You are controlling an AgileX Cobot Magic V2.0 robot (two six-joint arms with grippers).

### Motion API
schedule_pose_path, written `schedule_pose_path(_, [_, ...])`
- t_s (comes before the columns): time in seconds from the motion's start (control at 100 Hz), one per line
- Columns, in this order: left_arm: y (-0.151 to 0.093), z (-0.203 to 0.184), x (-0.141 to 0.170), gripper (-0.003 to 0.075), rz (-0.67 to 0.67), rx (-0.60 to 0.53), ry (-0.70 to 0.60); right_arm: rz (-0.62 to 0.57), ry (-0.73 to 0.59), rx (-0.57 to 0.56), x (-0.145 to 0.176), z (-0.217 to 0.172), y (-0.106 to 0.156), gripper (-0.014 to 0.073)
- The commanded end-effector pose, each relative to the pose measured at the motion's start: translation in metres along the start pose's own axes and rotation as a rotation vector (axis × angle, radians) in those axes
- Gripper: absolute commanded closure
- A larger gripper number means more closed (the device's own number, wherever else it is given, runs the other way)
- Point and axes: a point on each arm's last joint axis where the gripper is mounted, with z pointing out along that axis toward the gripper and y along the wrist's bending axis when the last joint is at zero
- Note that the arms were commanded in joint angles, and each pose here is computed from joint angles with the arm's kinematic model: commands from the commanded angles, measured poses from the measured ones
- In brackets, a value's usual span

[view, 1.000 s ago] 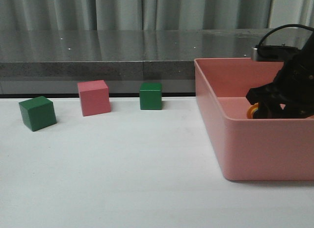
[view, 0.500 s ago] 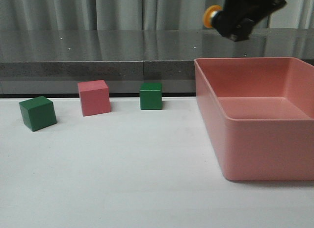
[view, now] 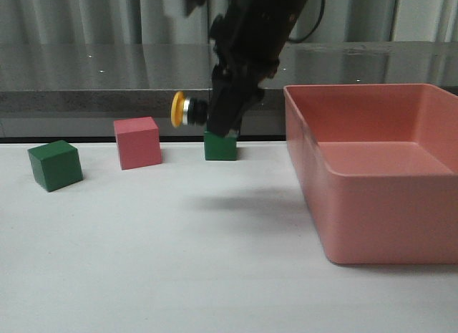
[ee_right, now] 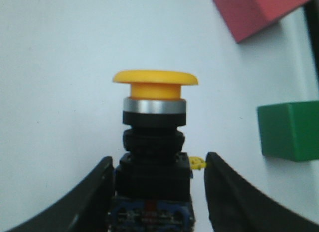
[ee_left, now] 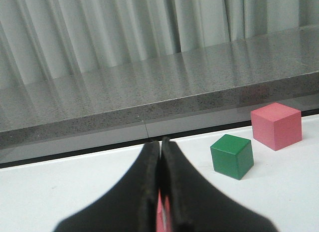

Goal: Place and stand button with both arms
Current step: 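Lift the button out of the bin and lower it onto the table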

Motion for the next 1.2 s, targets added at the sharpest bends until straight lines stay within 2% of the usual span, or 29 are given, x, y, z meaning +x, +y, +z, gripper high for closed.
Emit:
schedule_pose_path(0.0, [-0.001, -0.002, 0.001, 0.0739, -0.023, 0.001, -0.078, -0.061, -0.064, 0.071, -0.014, -0.010, -0.007, 0.0387])
schedule_pose_path(0.15, [-0.001, -0.002, 0.001, 0.0739, -0.023, 0.001, -0.078, -0.066, -0.031, 0.020, -0.009, 0.022, -0.002, 0.0387])
schedule_pose_path(0.35, [-0.001, -0.002, 0.001, 0.0739, -0.023, 0.001, -0.078, -0.126, -0.032, 0.012, -0.015, 0.036, 0.004, 0.0387])
schedule_pose_path(0.61, [-0.001, -0.002, 0.001, 0.0739, -0.023, 0.001, -0.078, -0.126, -0.022, -0.005, -0.013, 0.048, 0.006, 0.0372])
schedule_pose_path(0.93, [-0.001, -0.002, 0.001, 0.0739, -0.023, 0.001, -0.078, -0.125, -0.008, -0.031, -0.011, 0.052, 0.009, 0.0201])
schedule_pose_path(1.13, [-0.001, -0.002, 0.001, 0.0739, -0.023, 0.001, -0.078, -0.114, -0.013, -0.043, -0.011, 0.051, 0.010, 0.0008])
schedule_pose_path(1.19, [-0.001, -0.002, 0.001, 0.0739, -0.023, 0.001, -0.078, -0.111, -0.014, -0.046, -0.012, 0.050, 0.010, -0.0025])
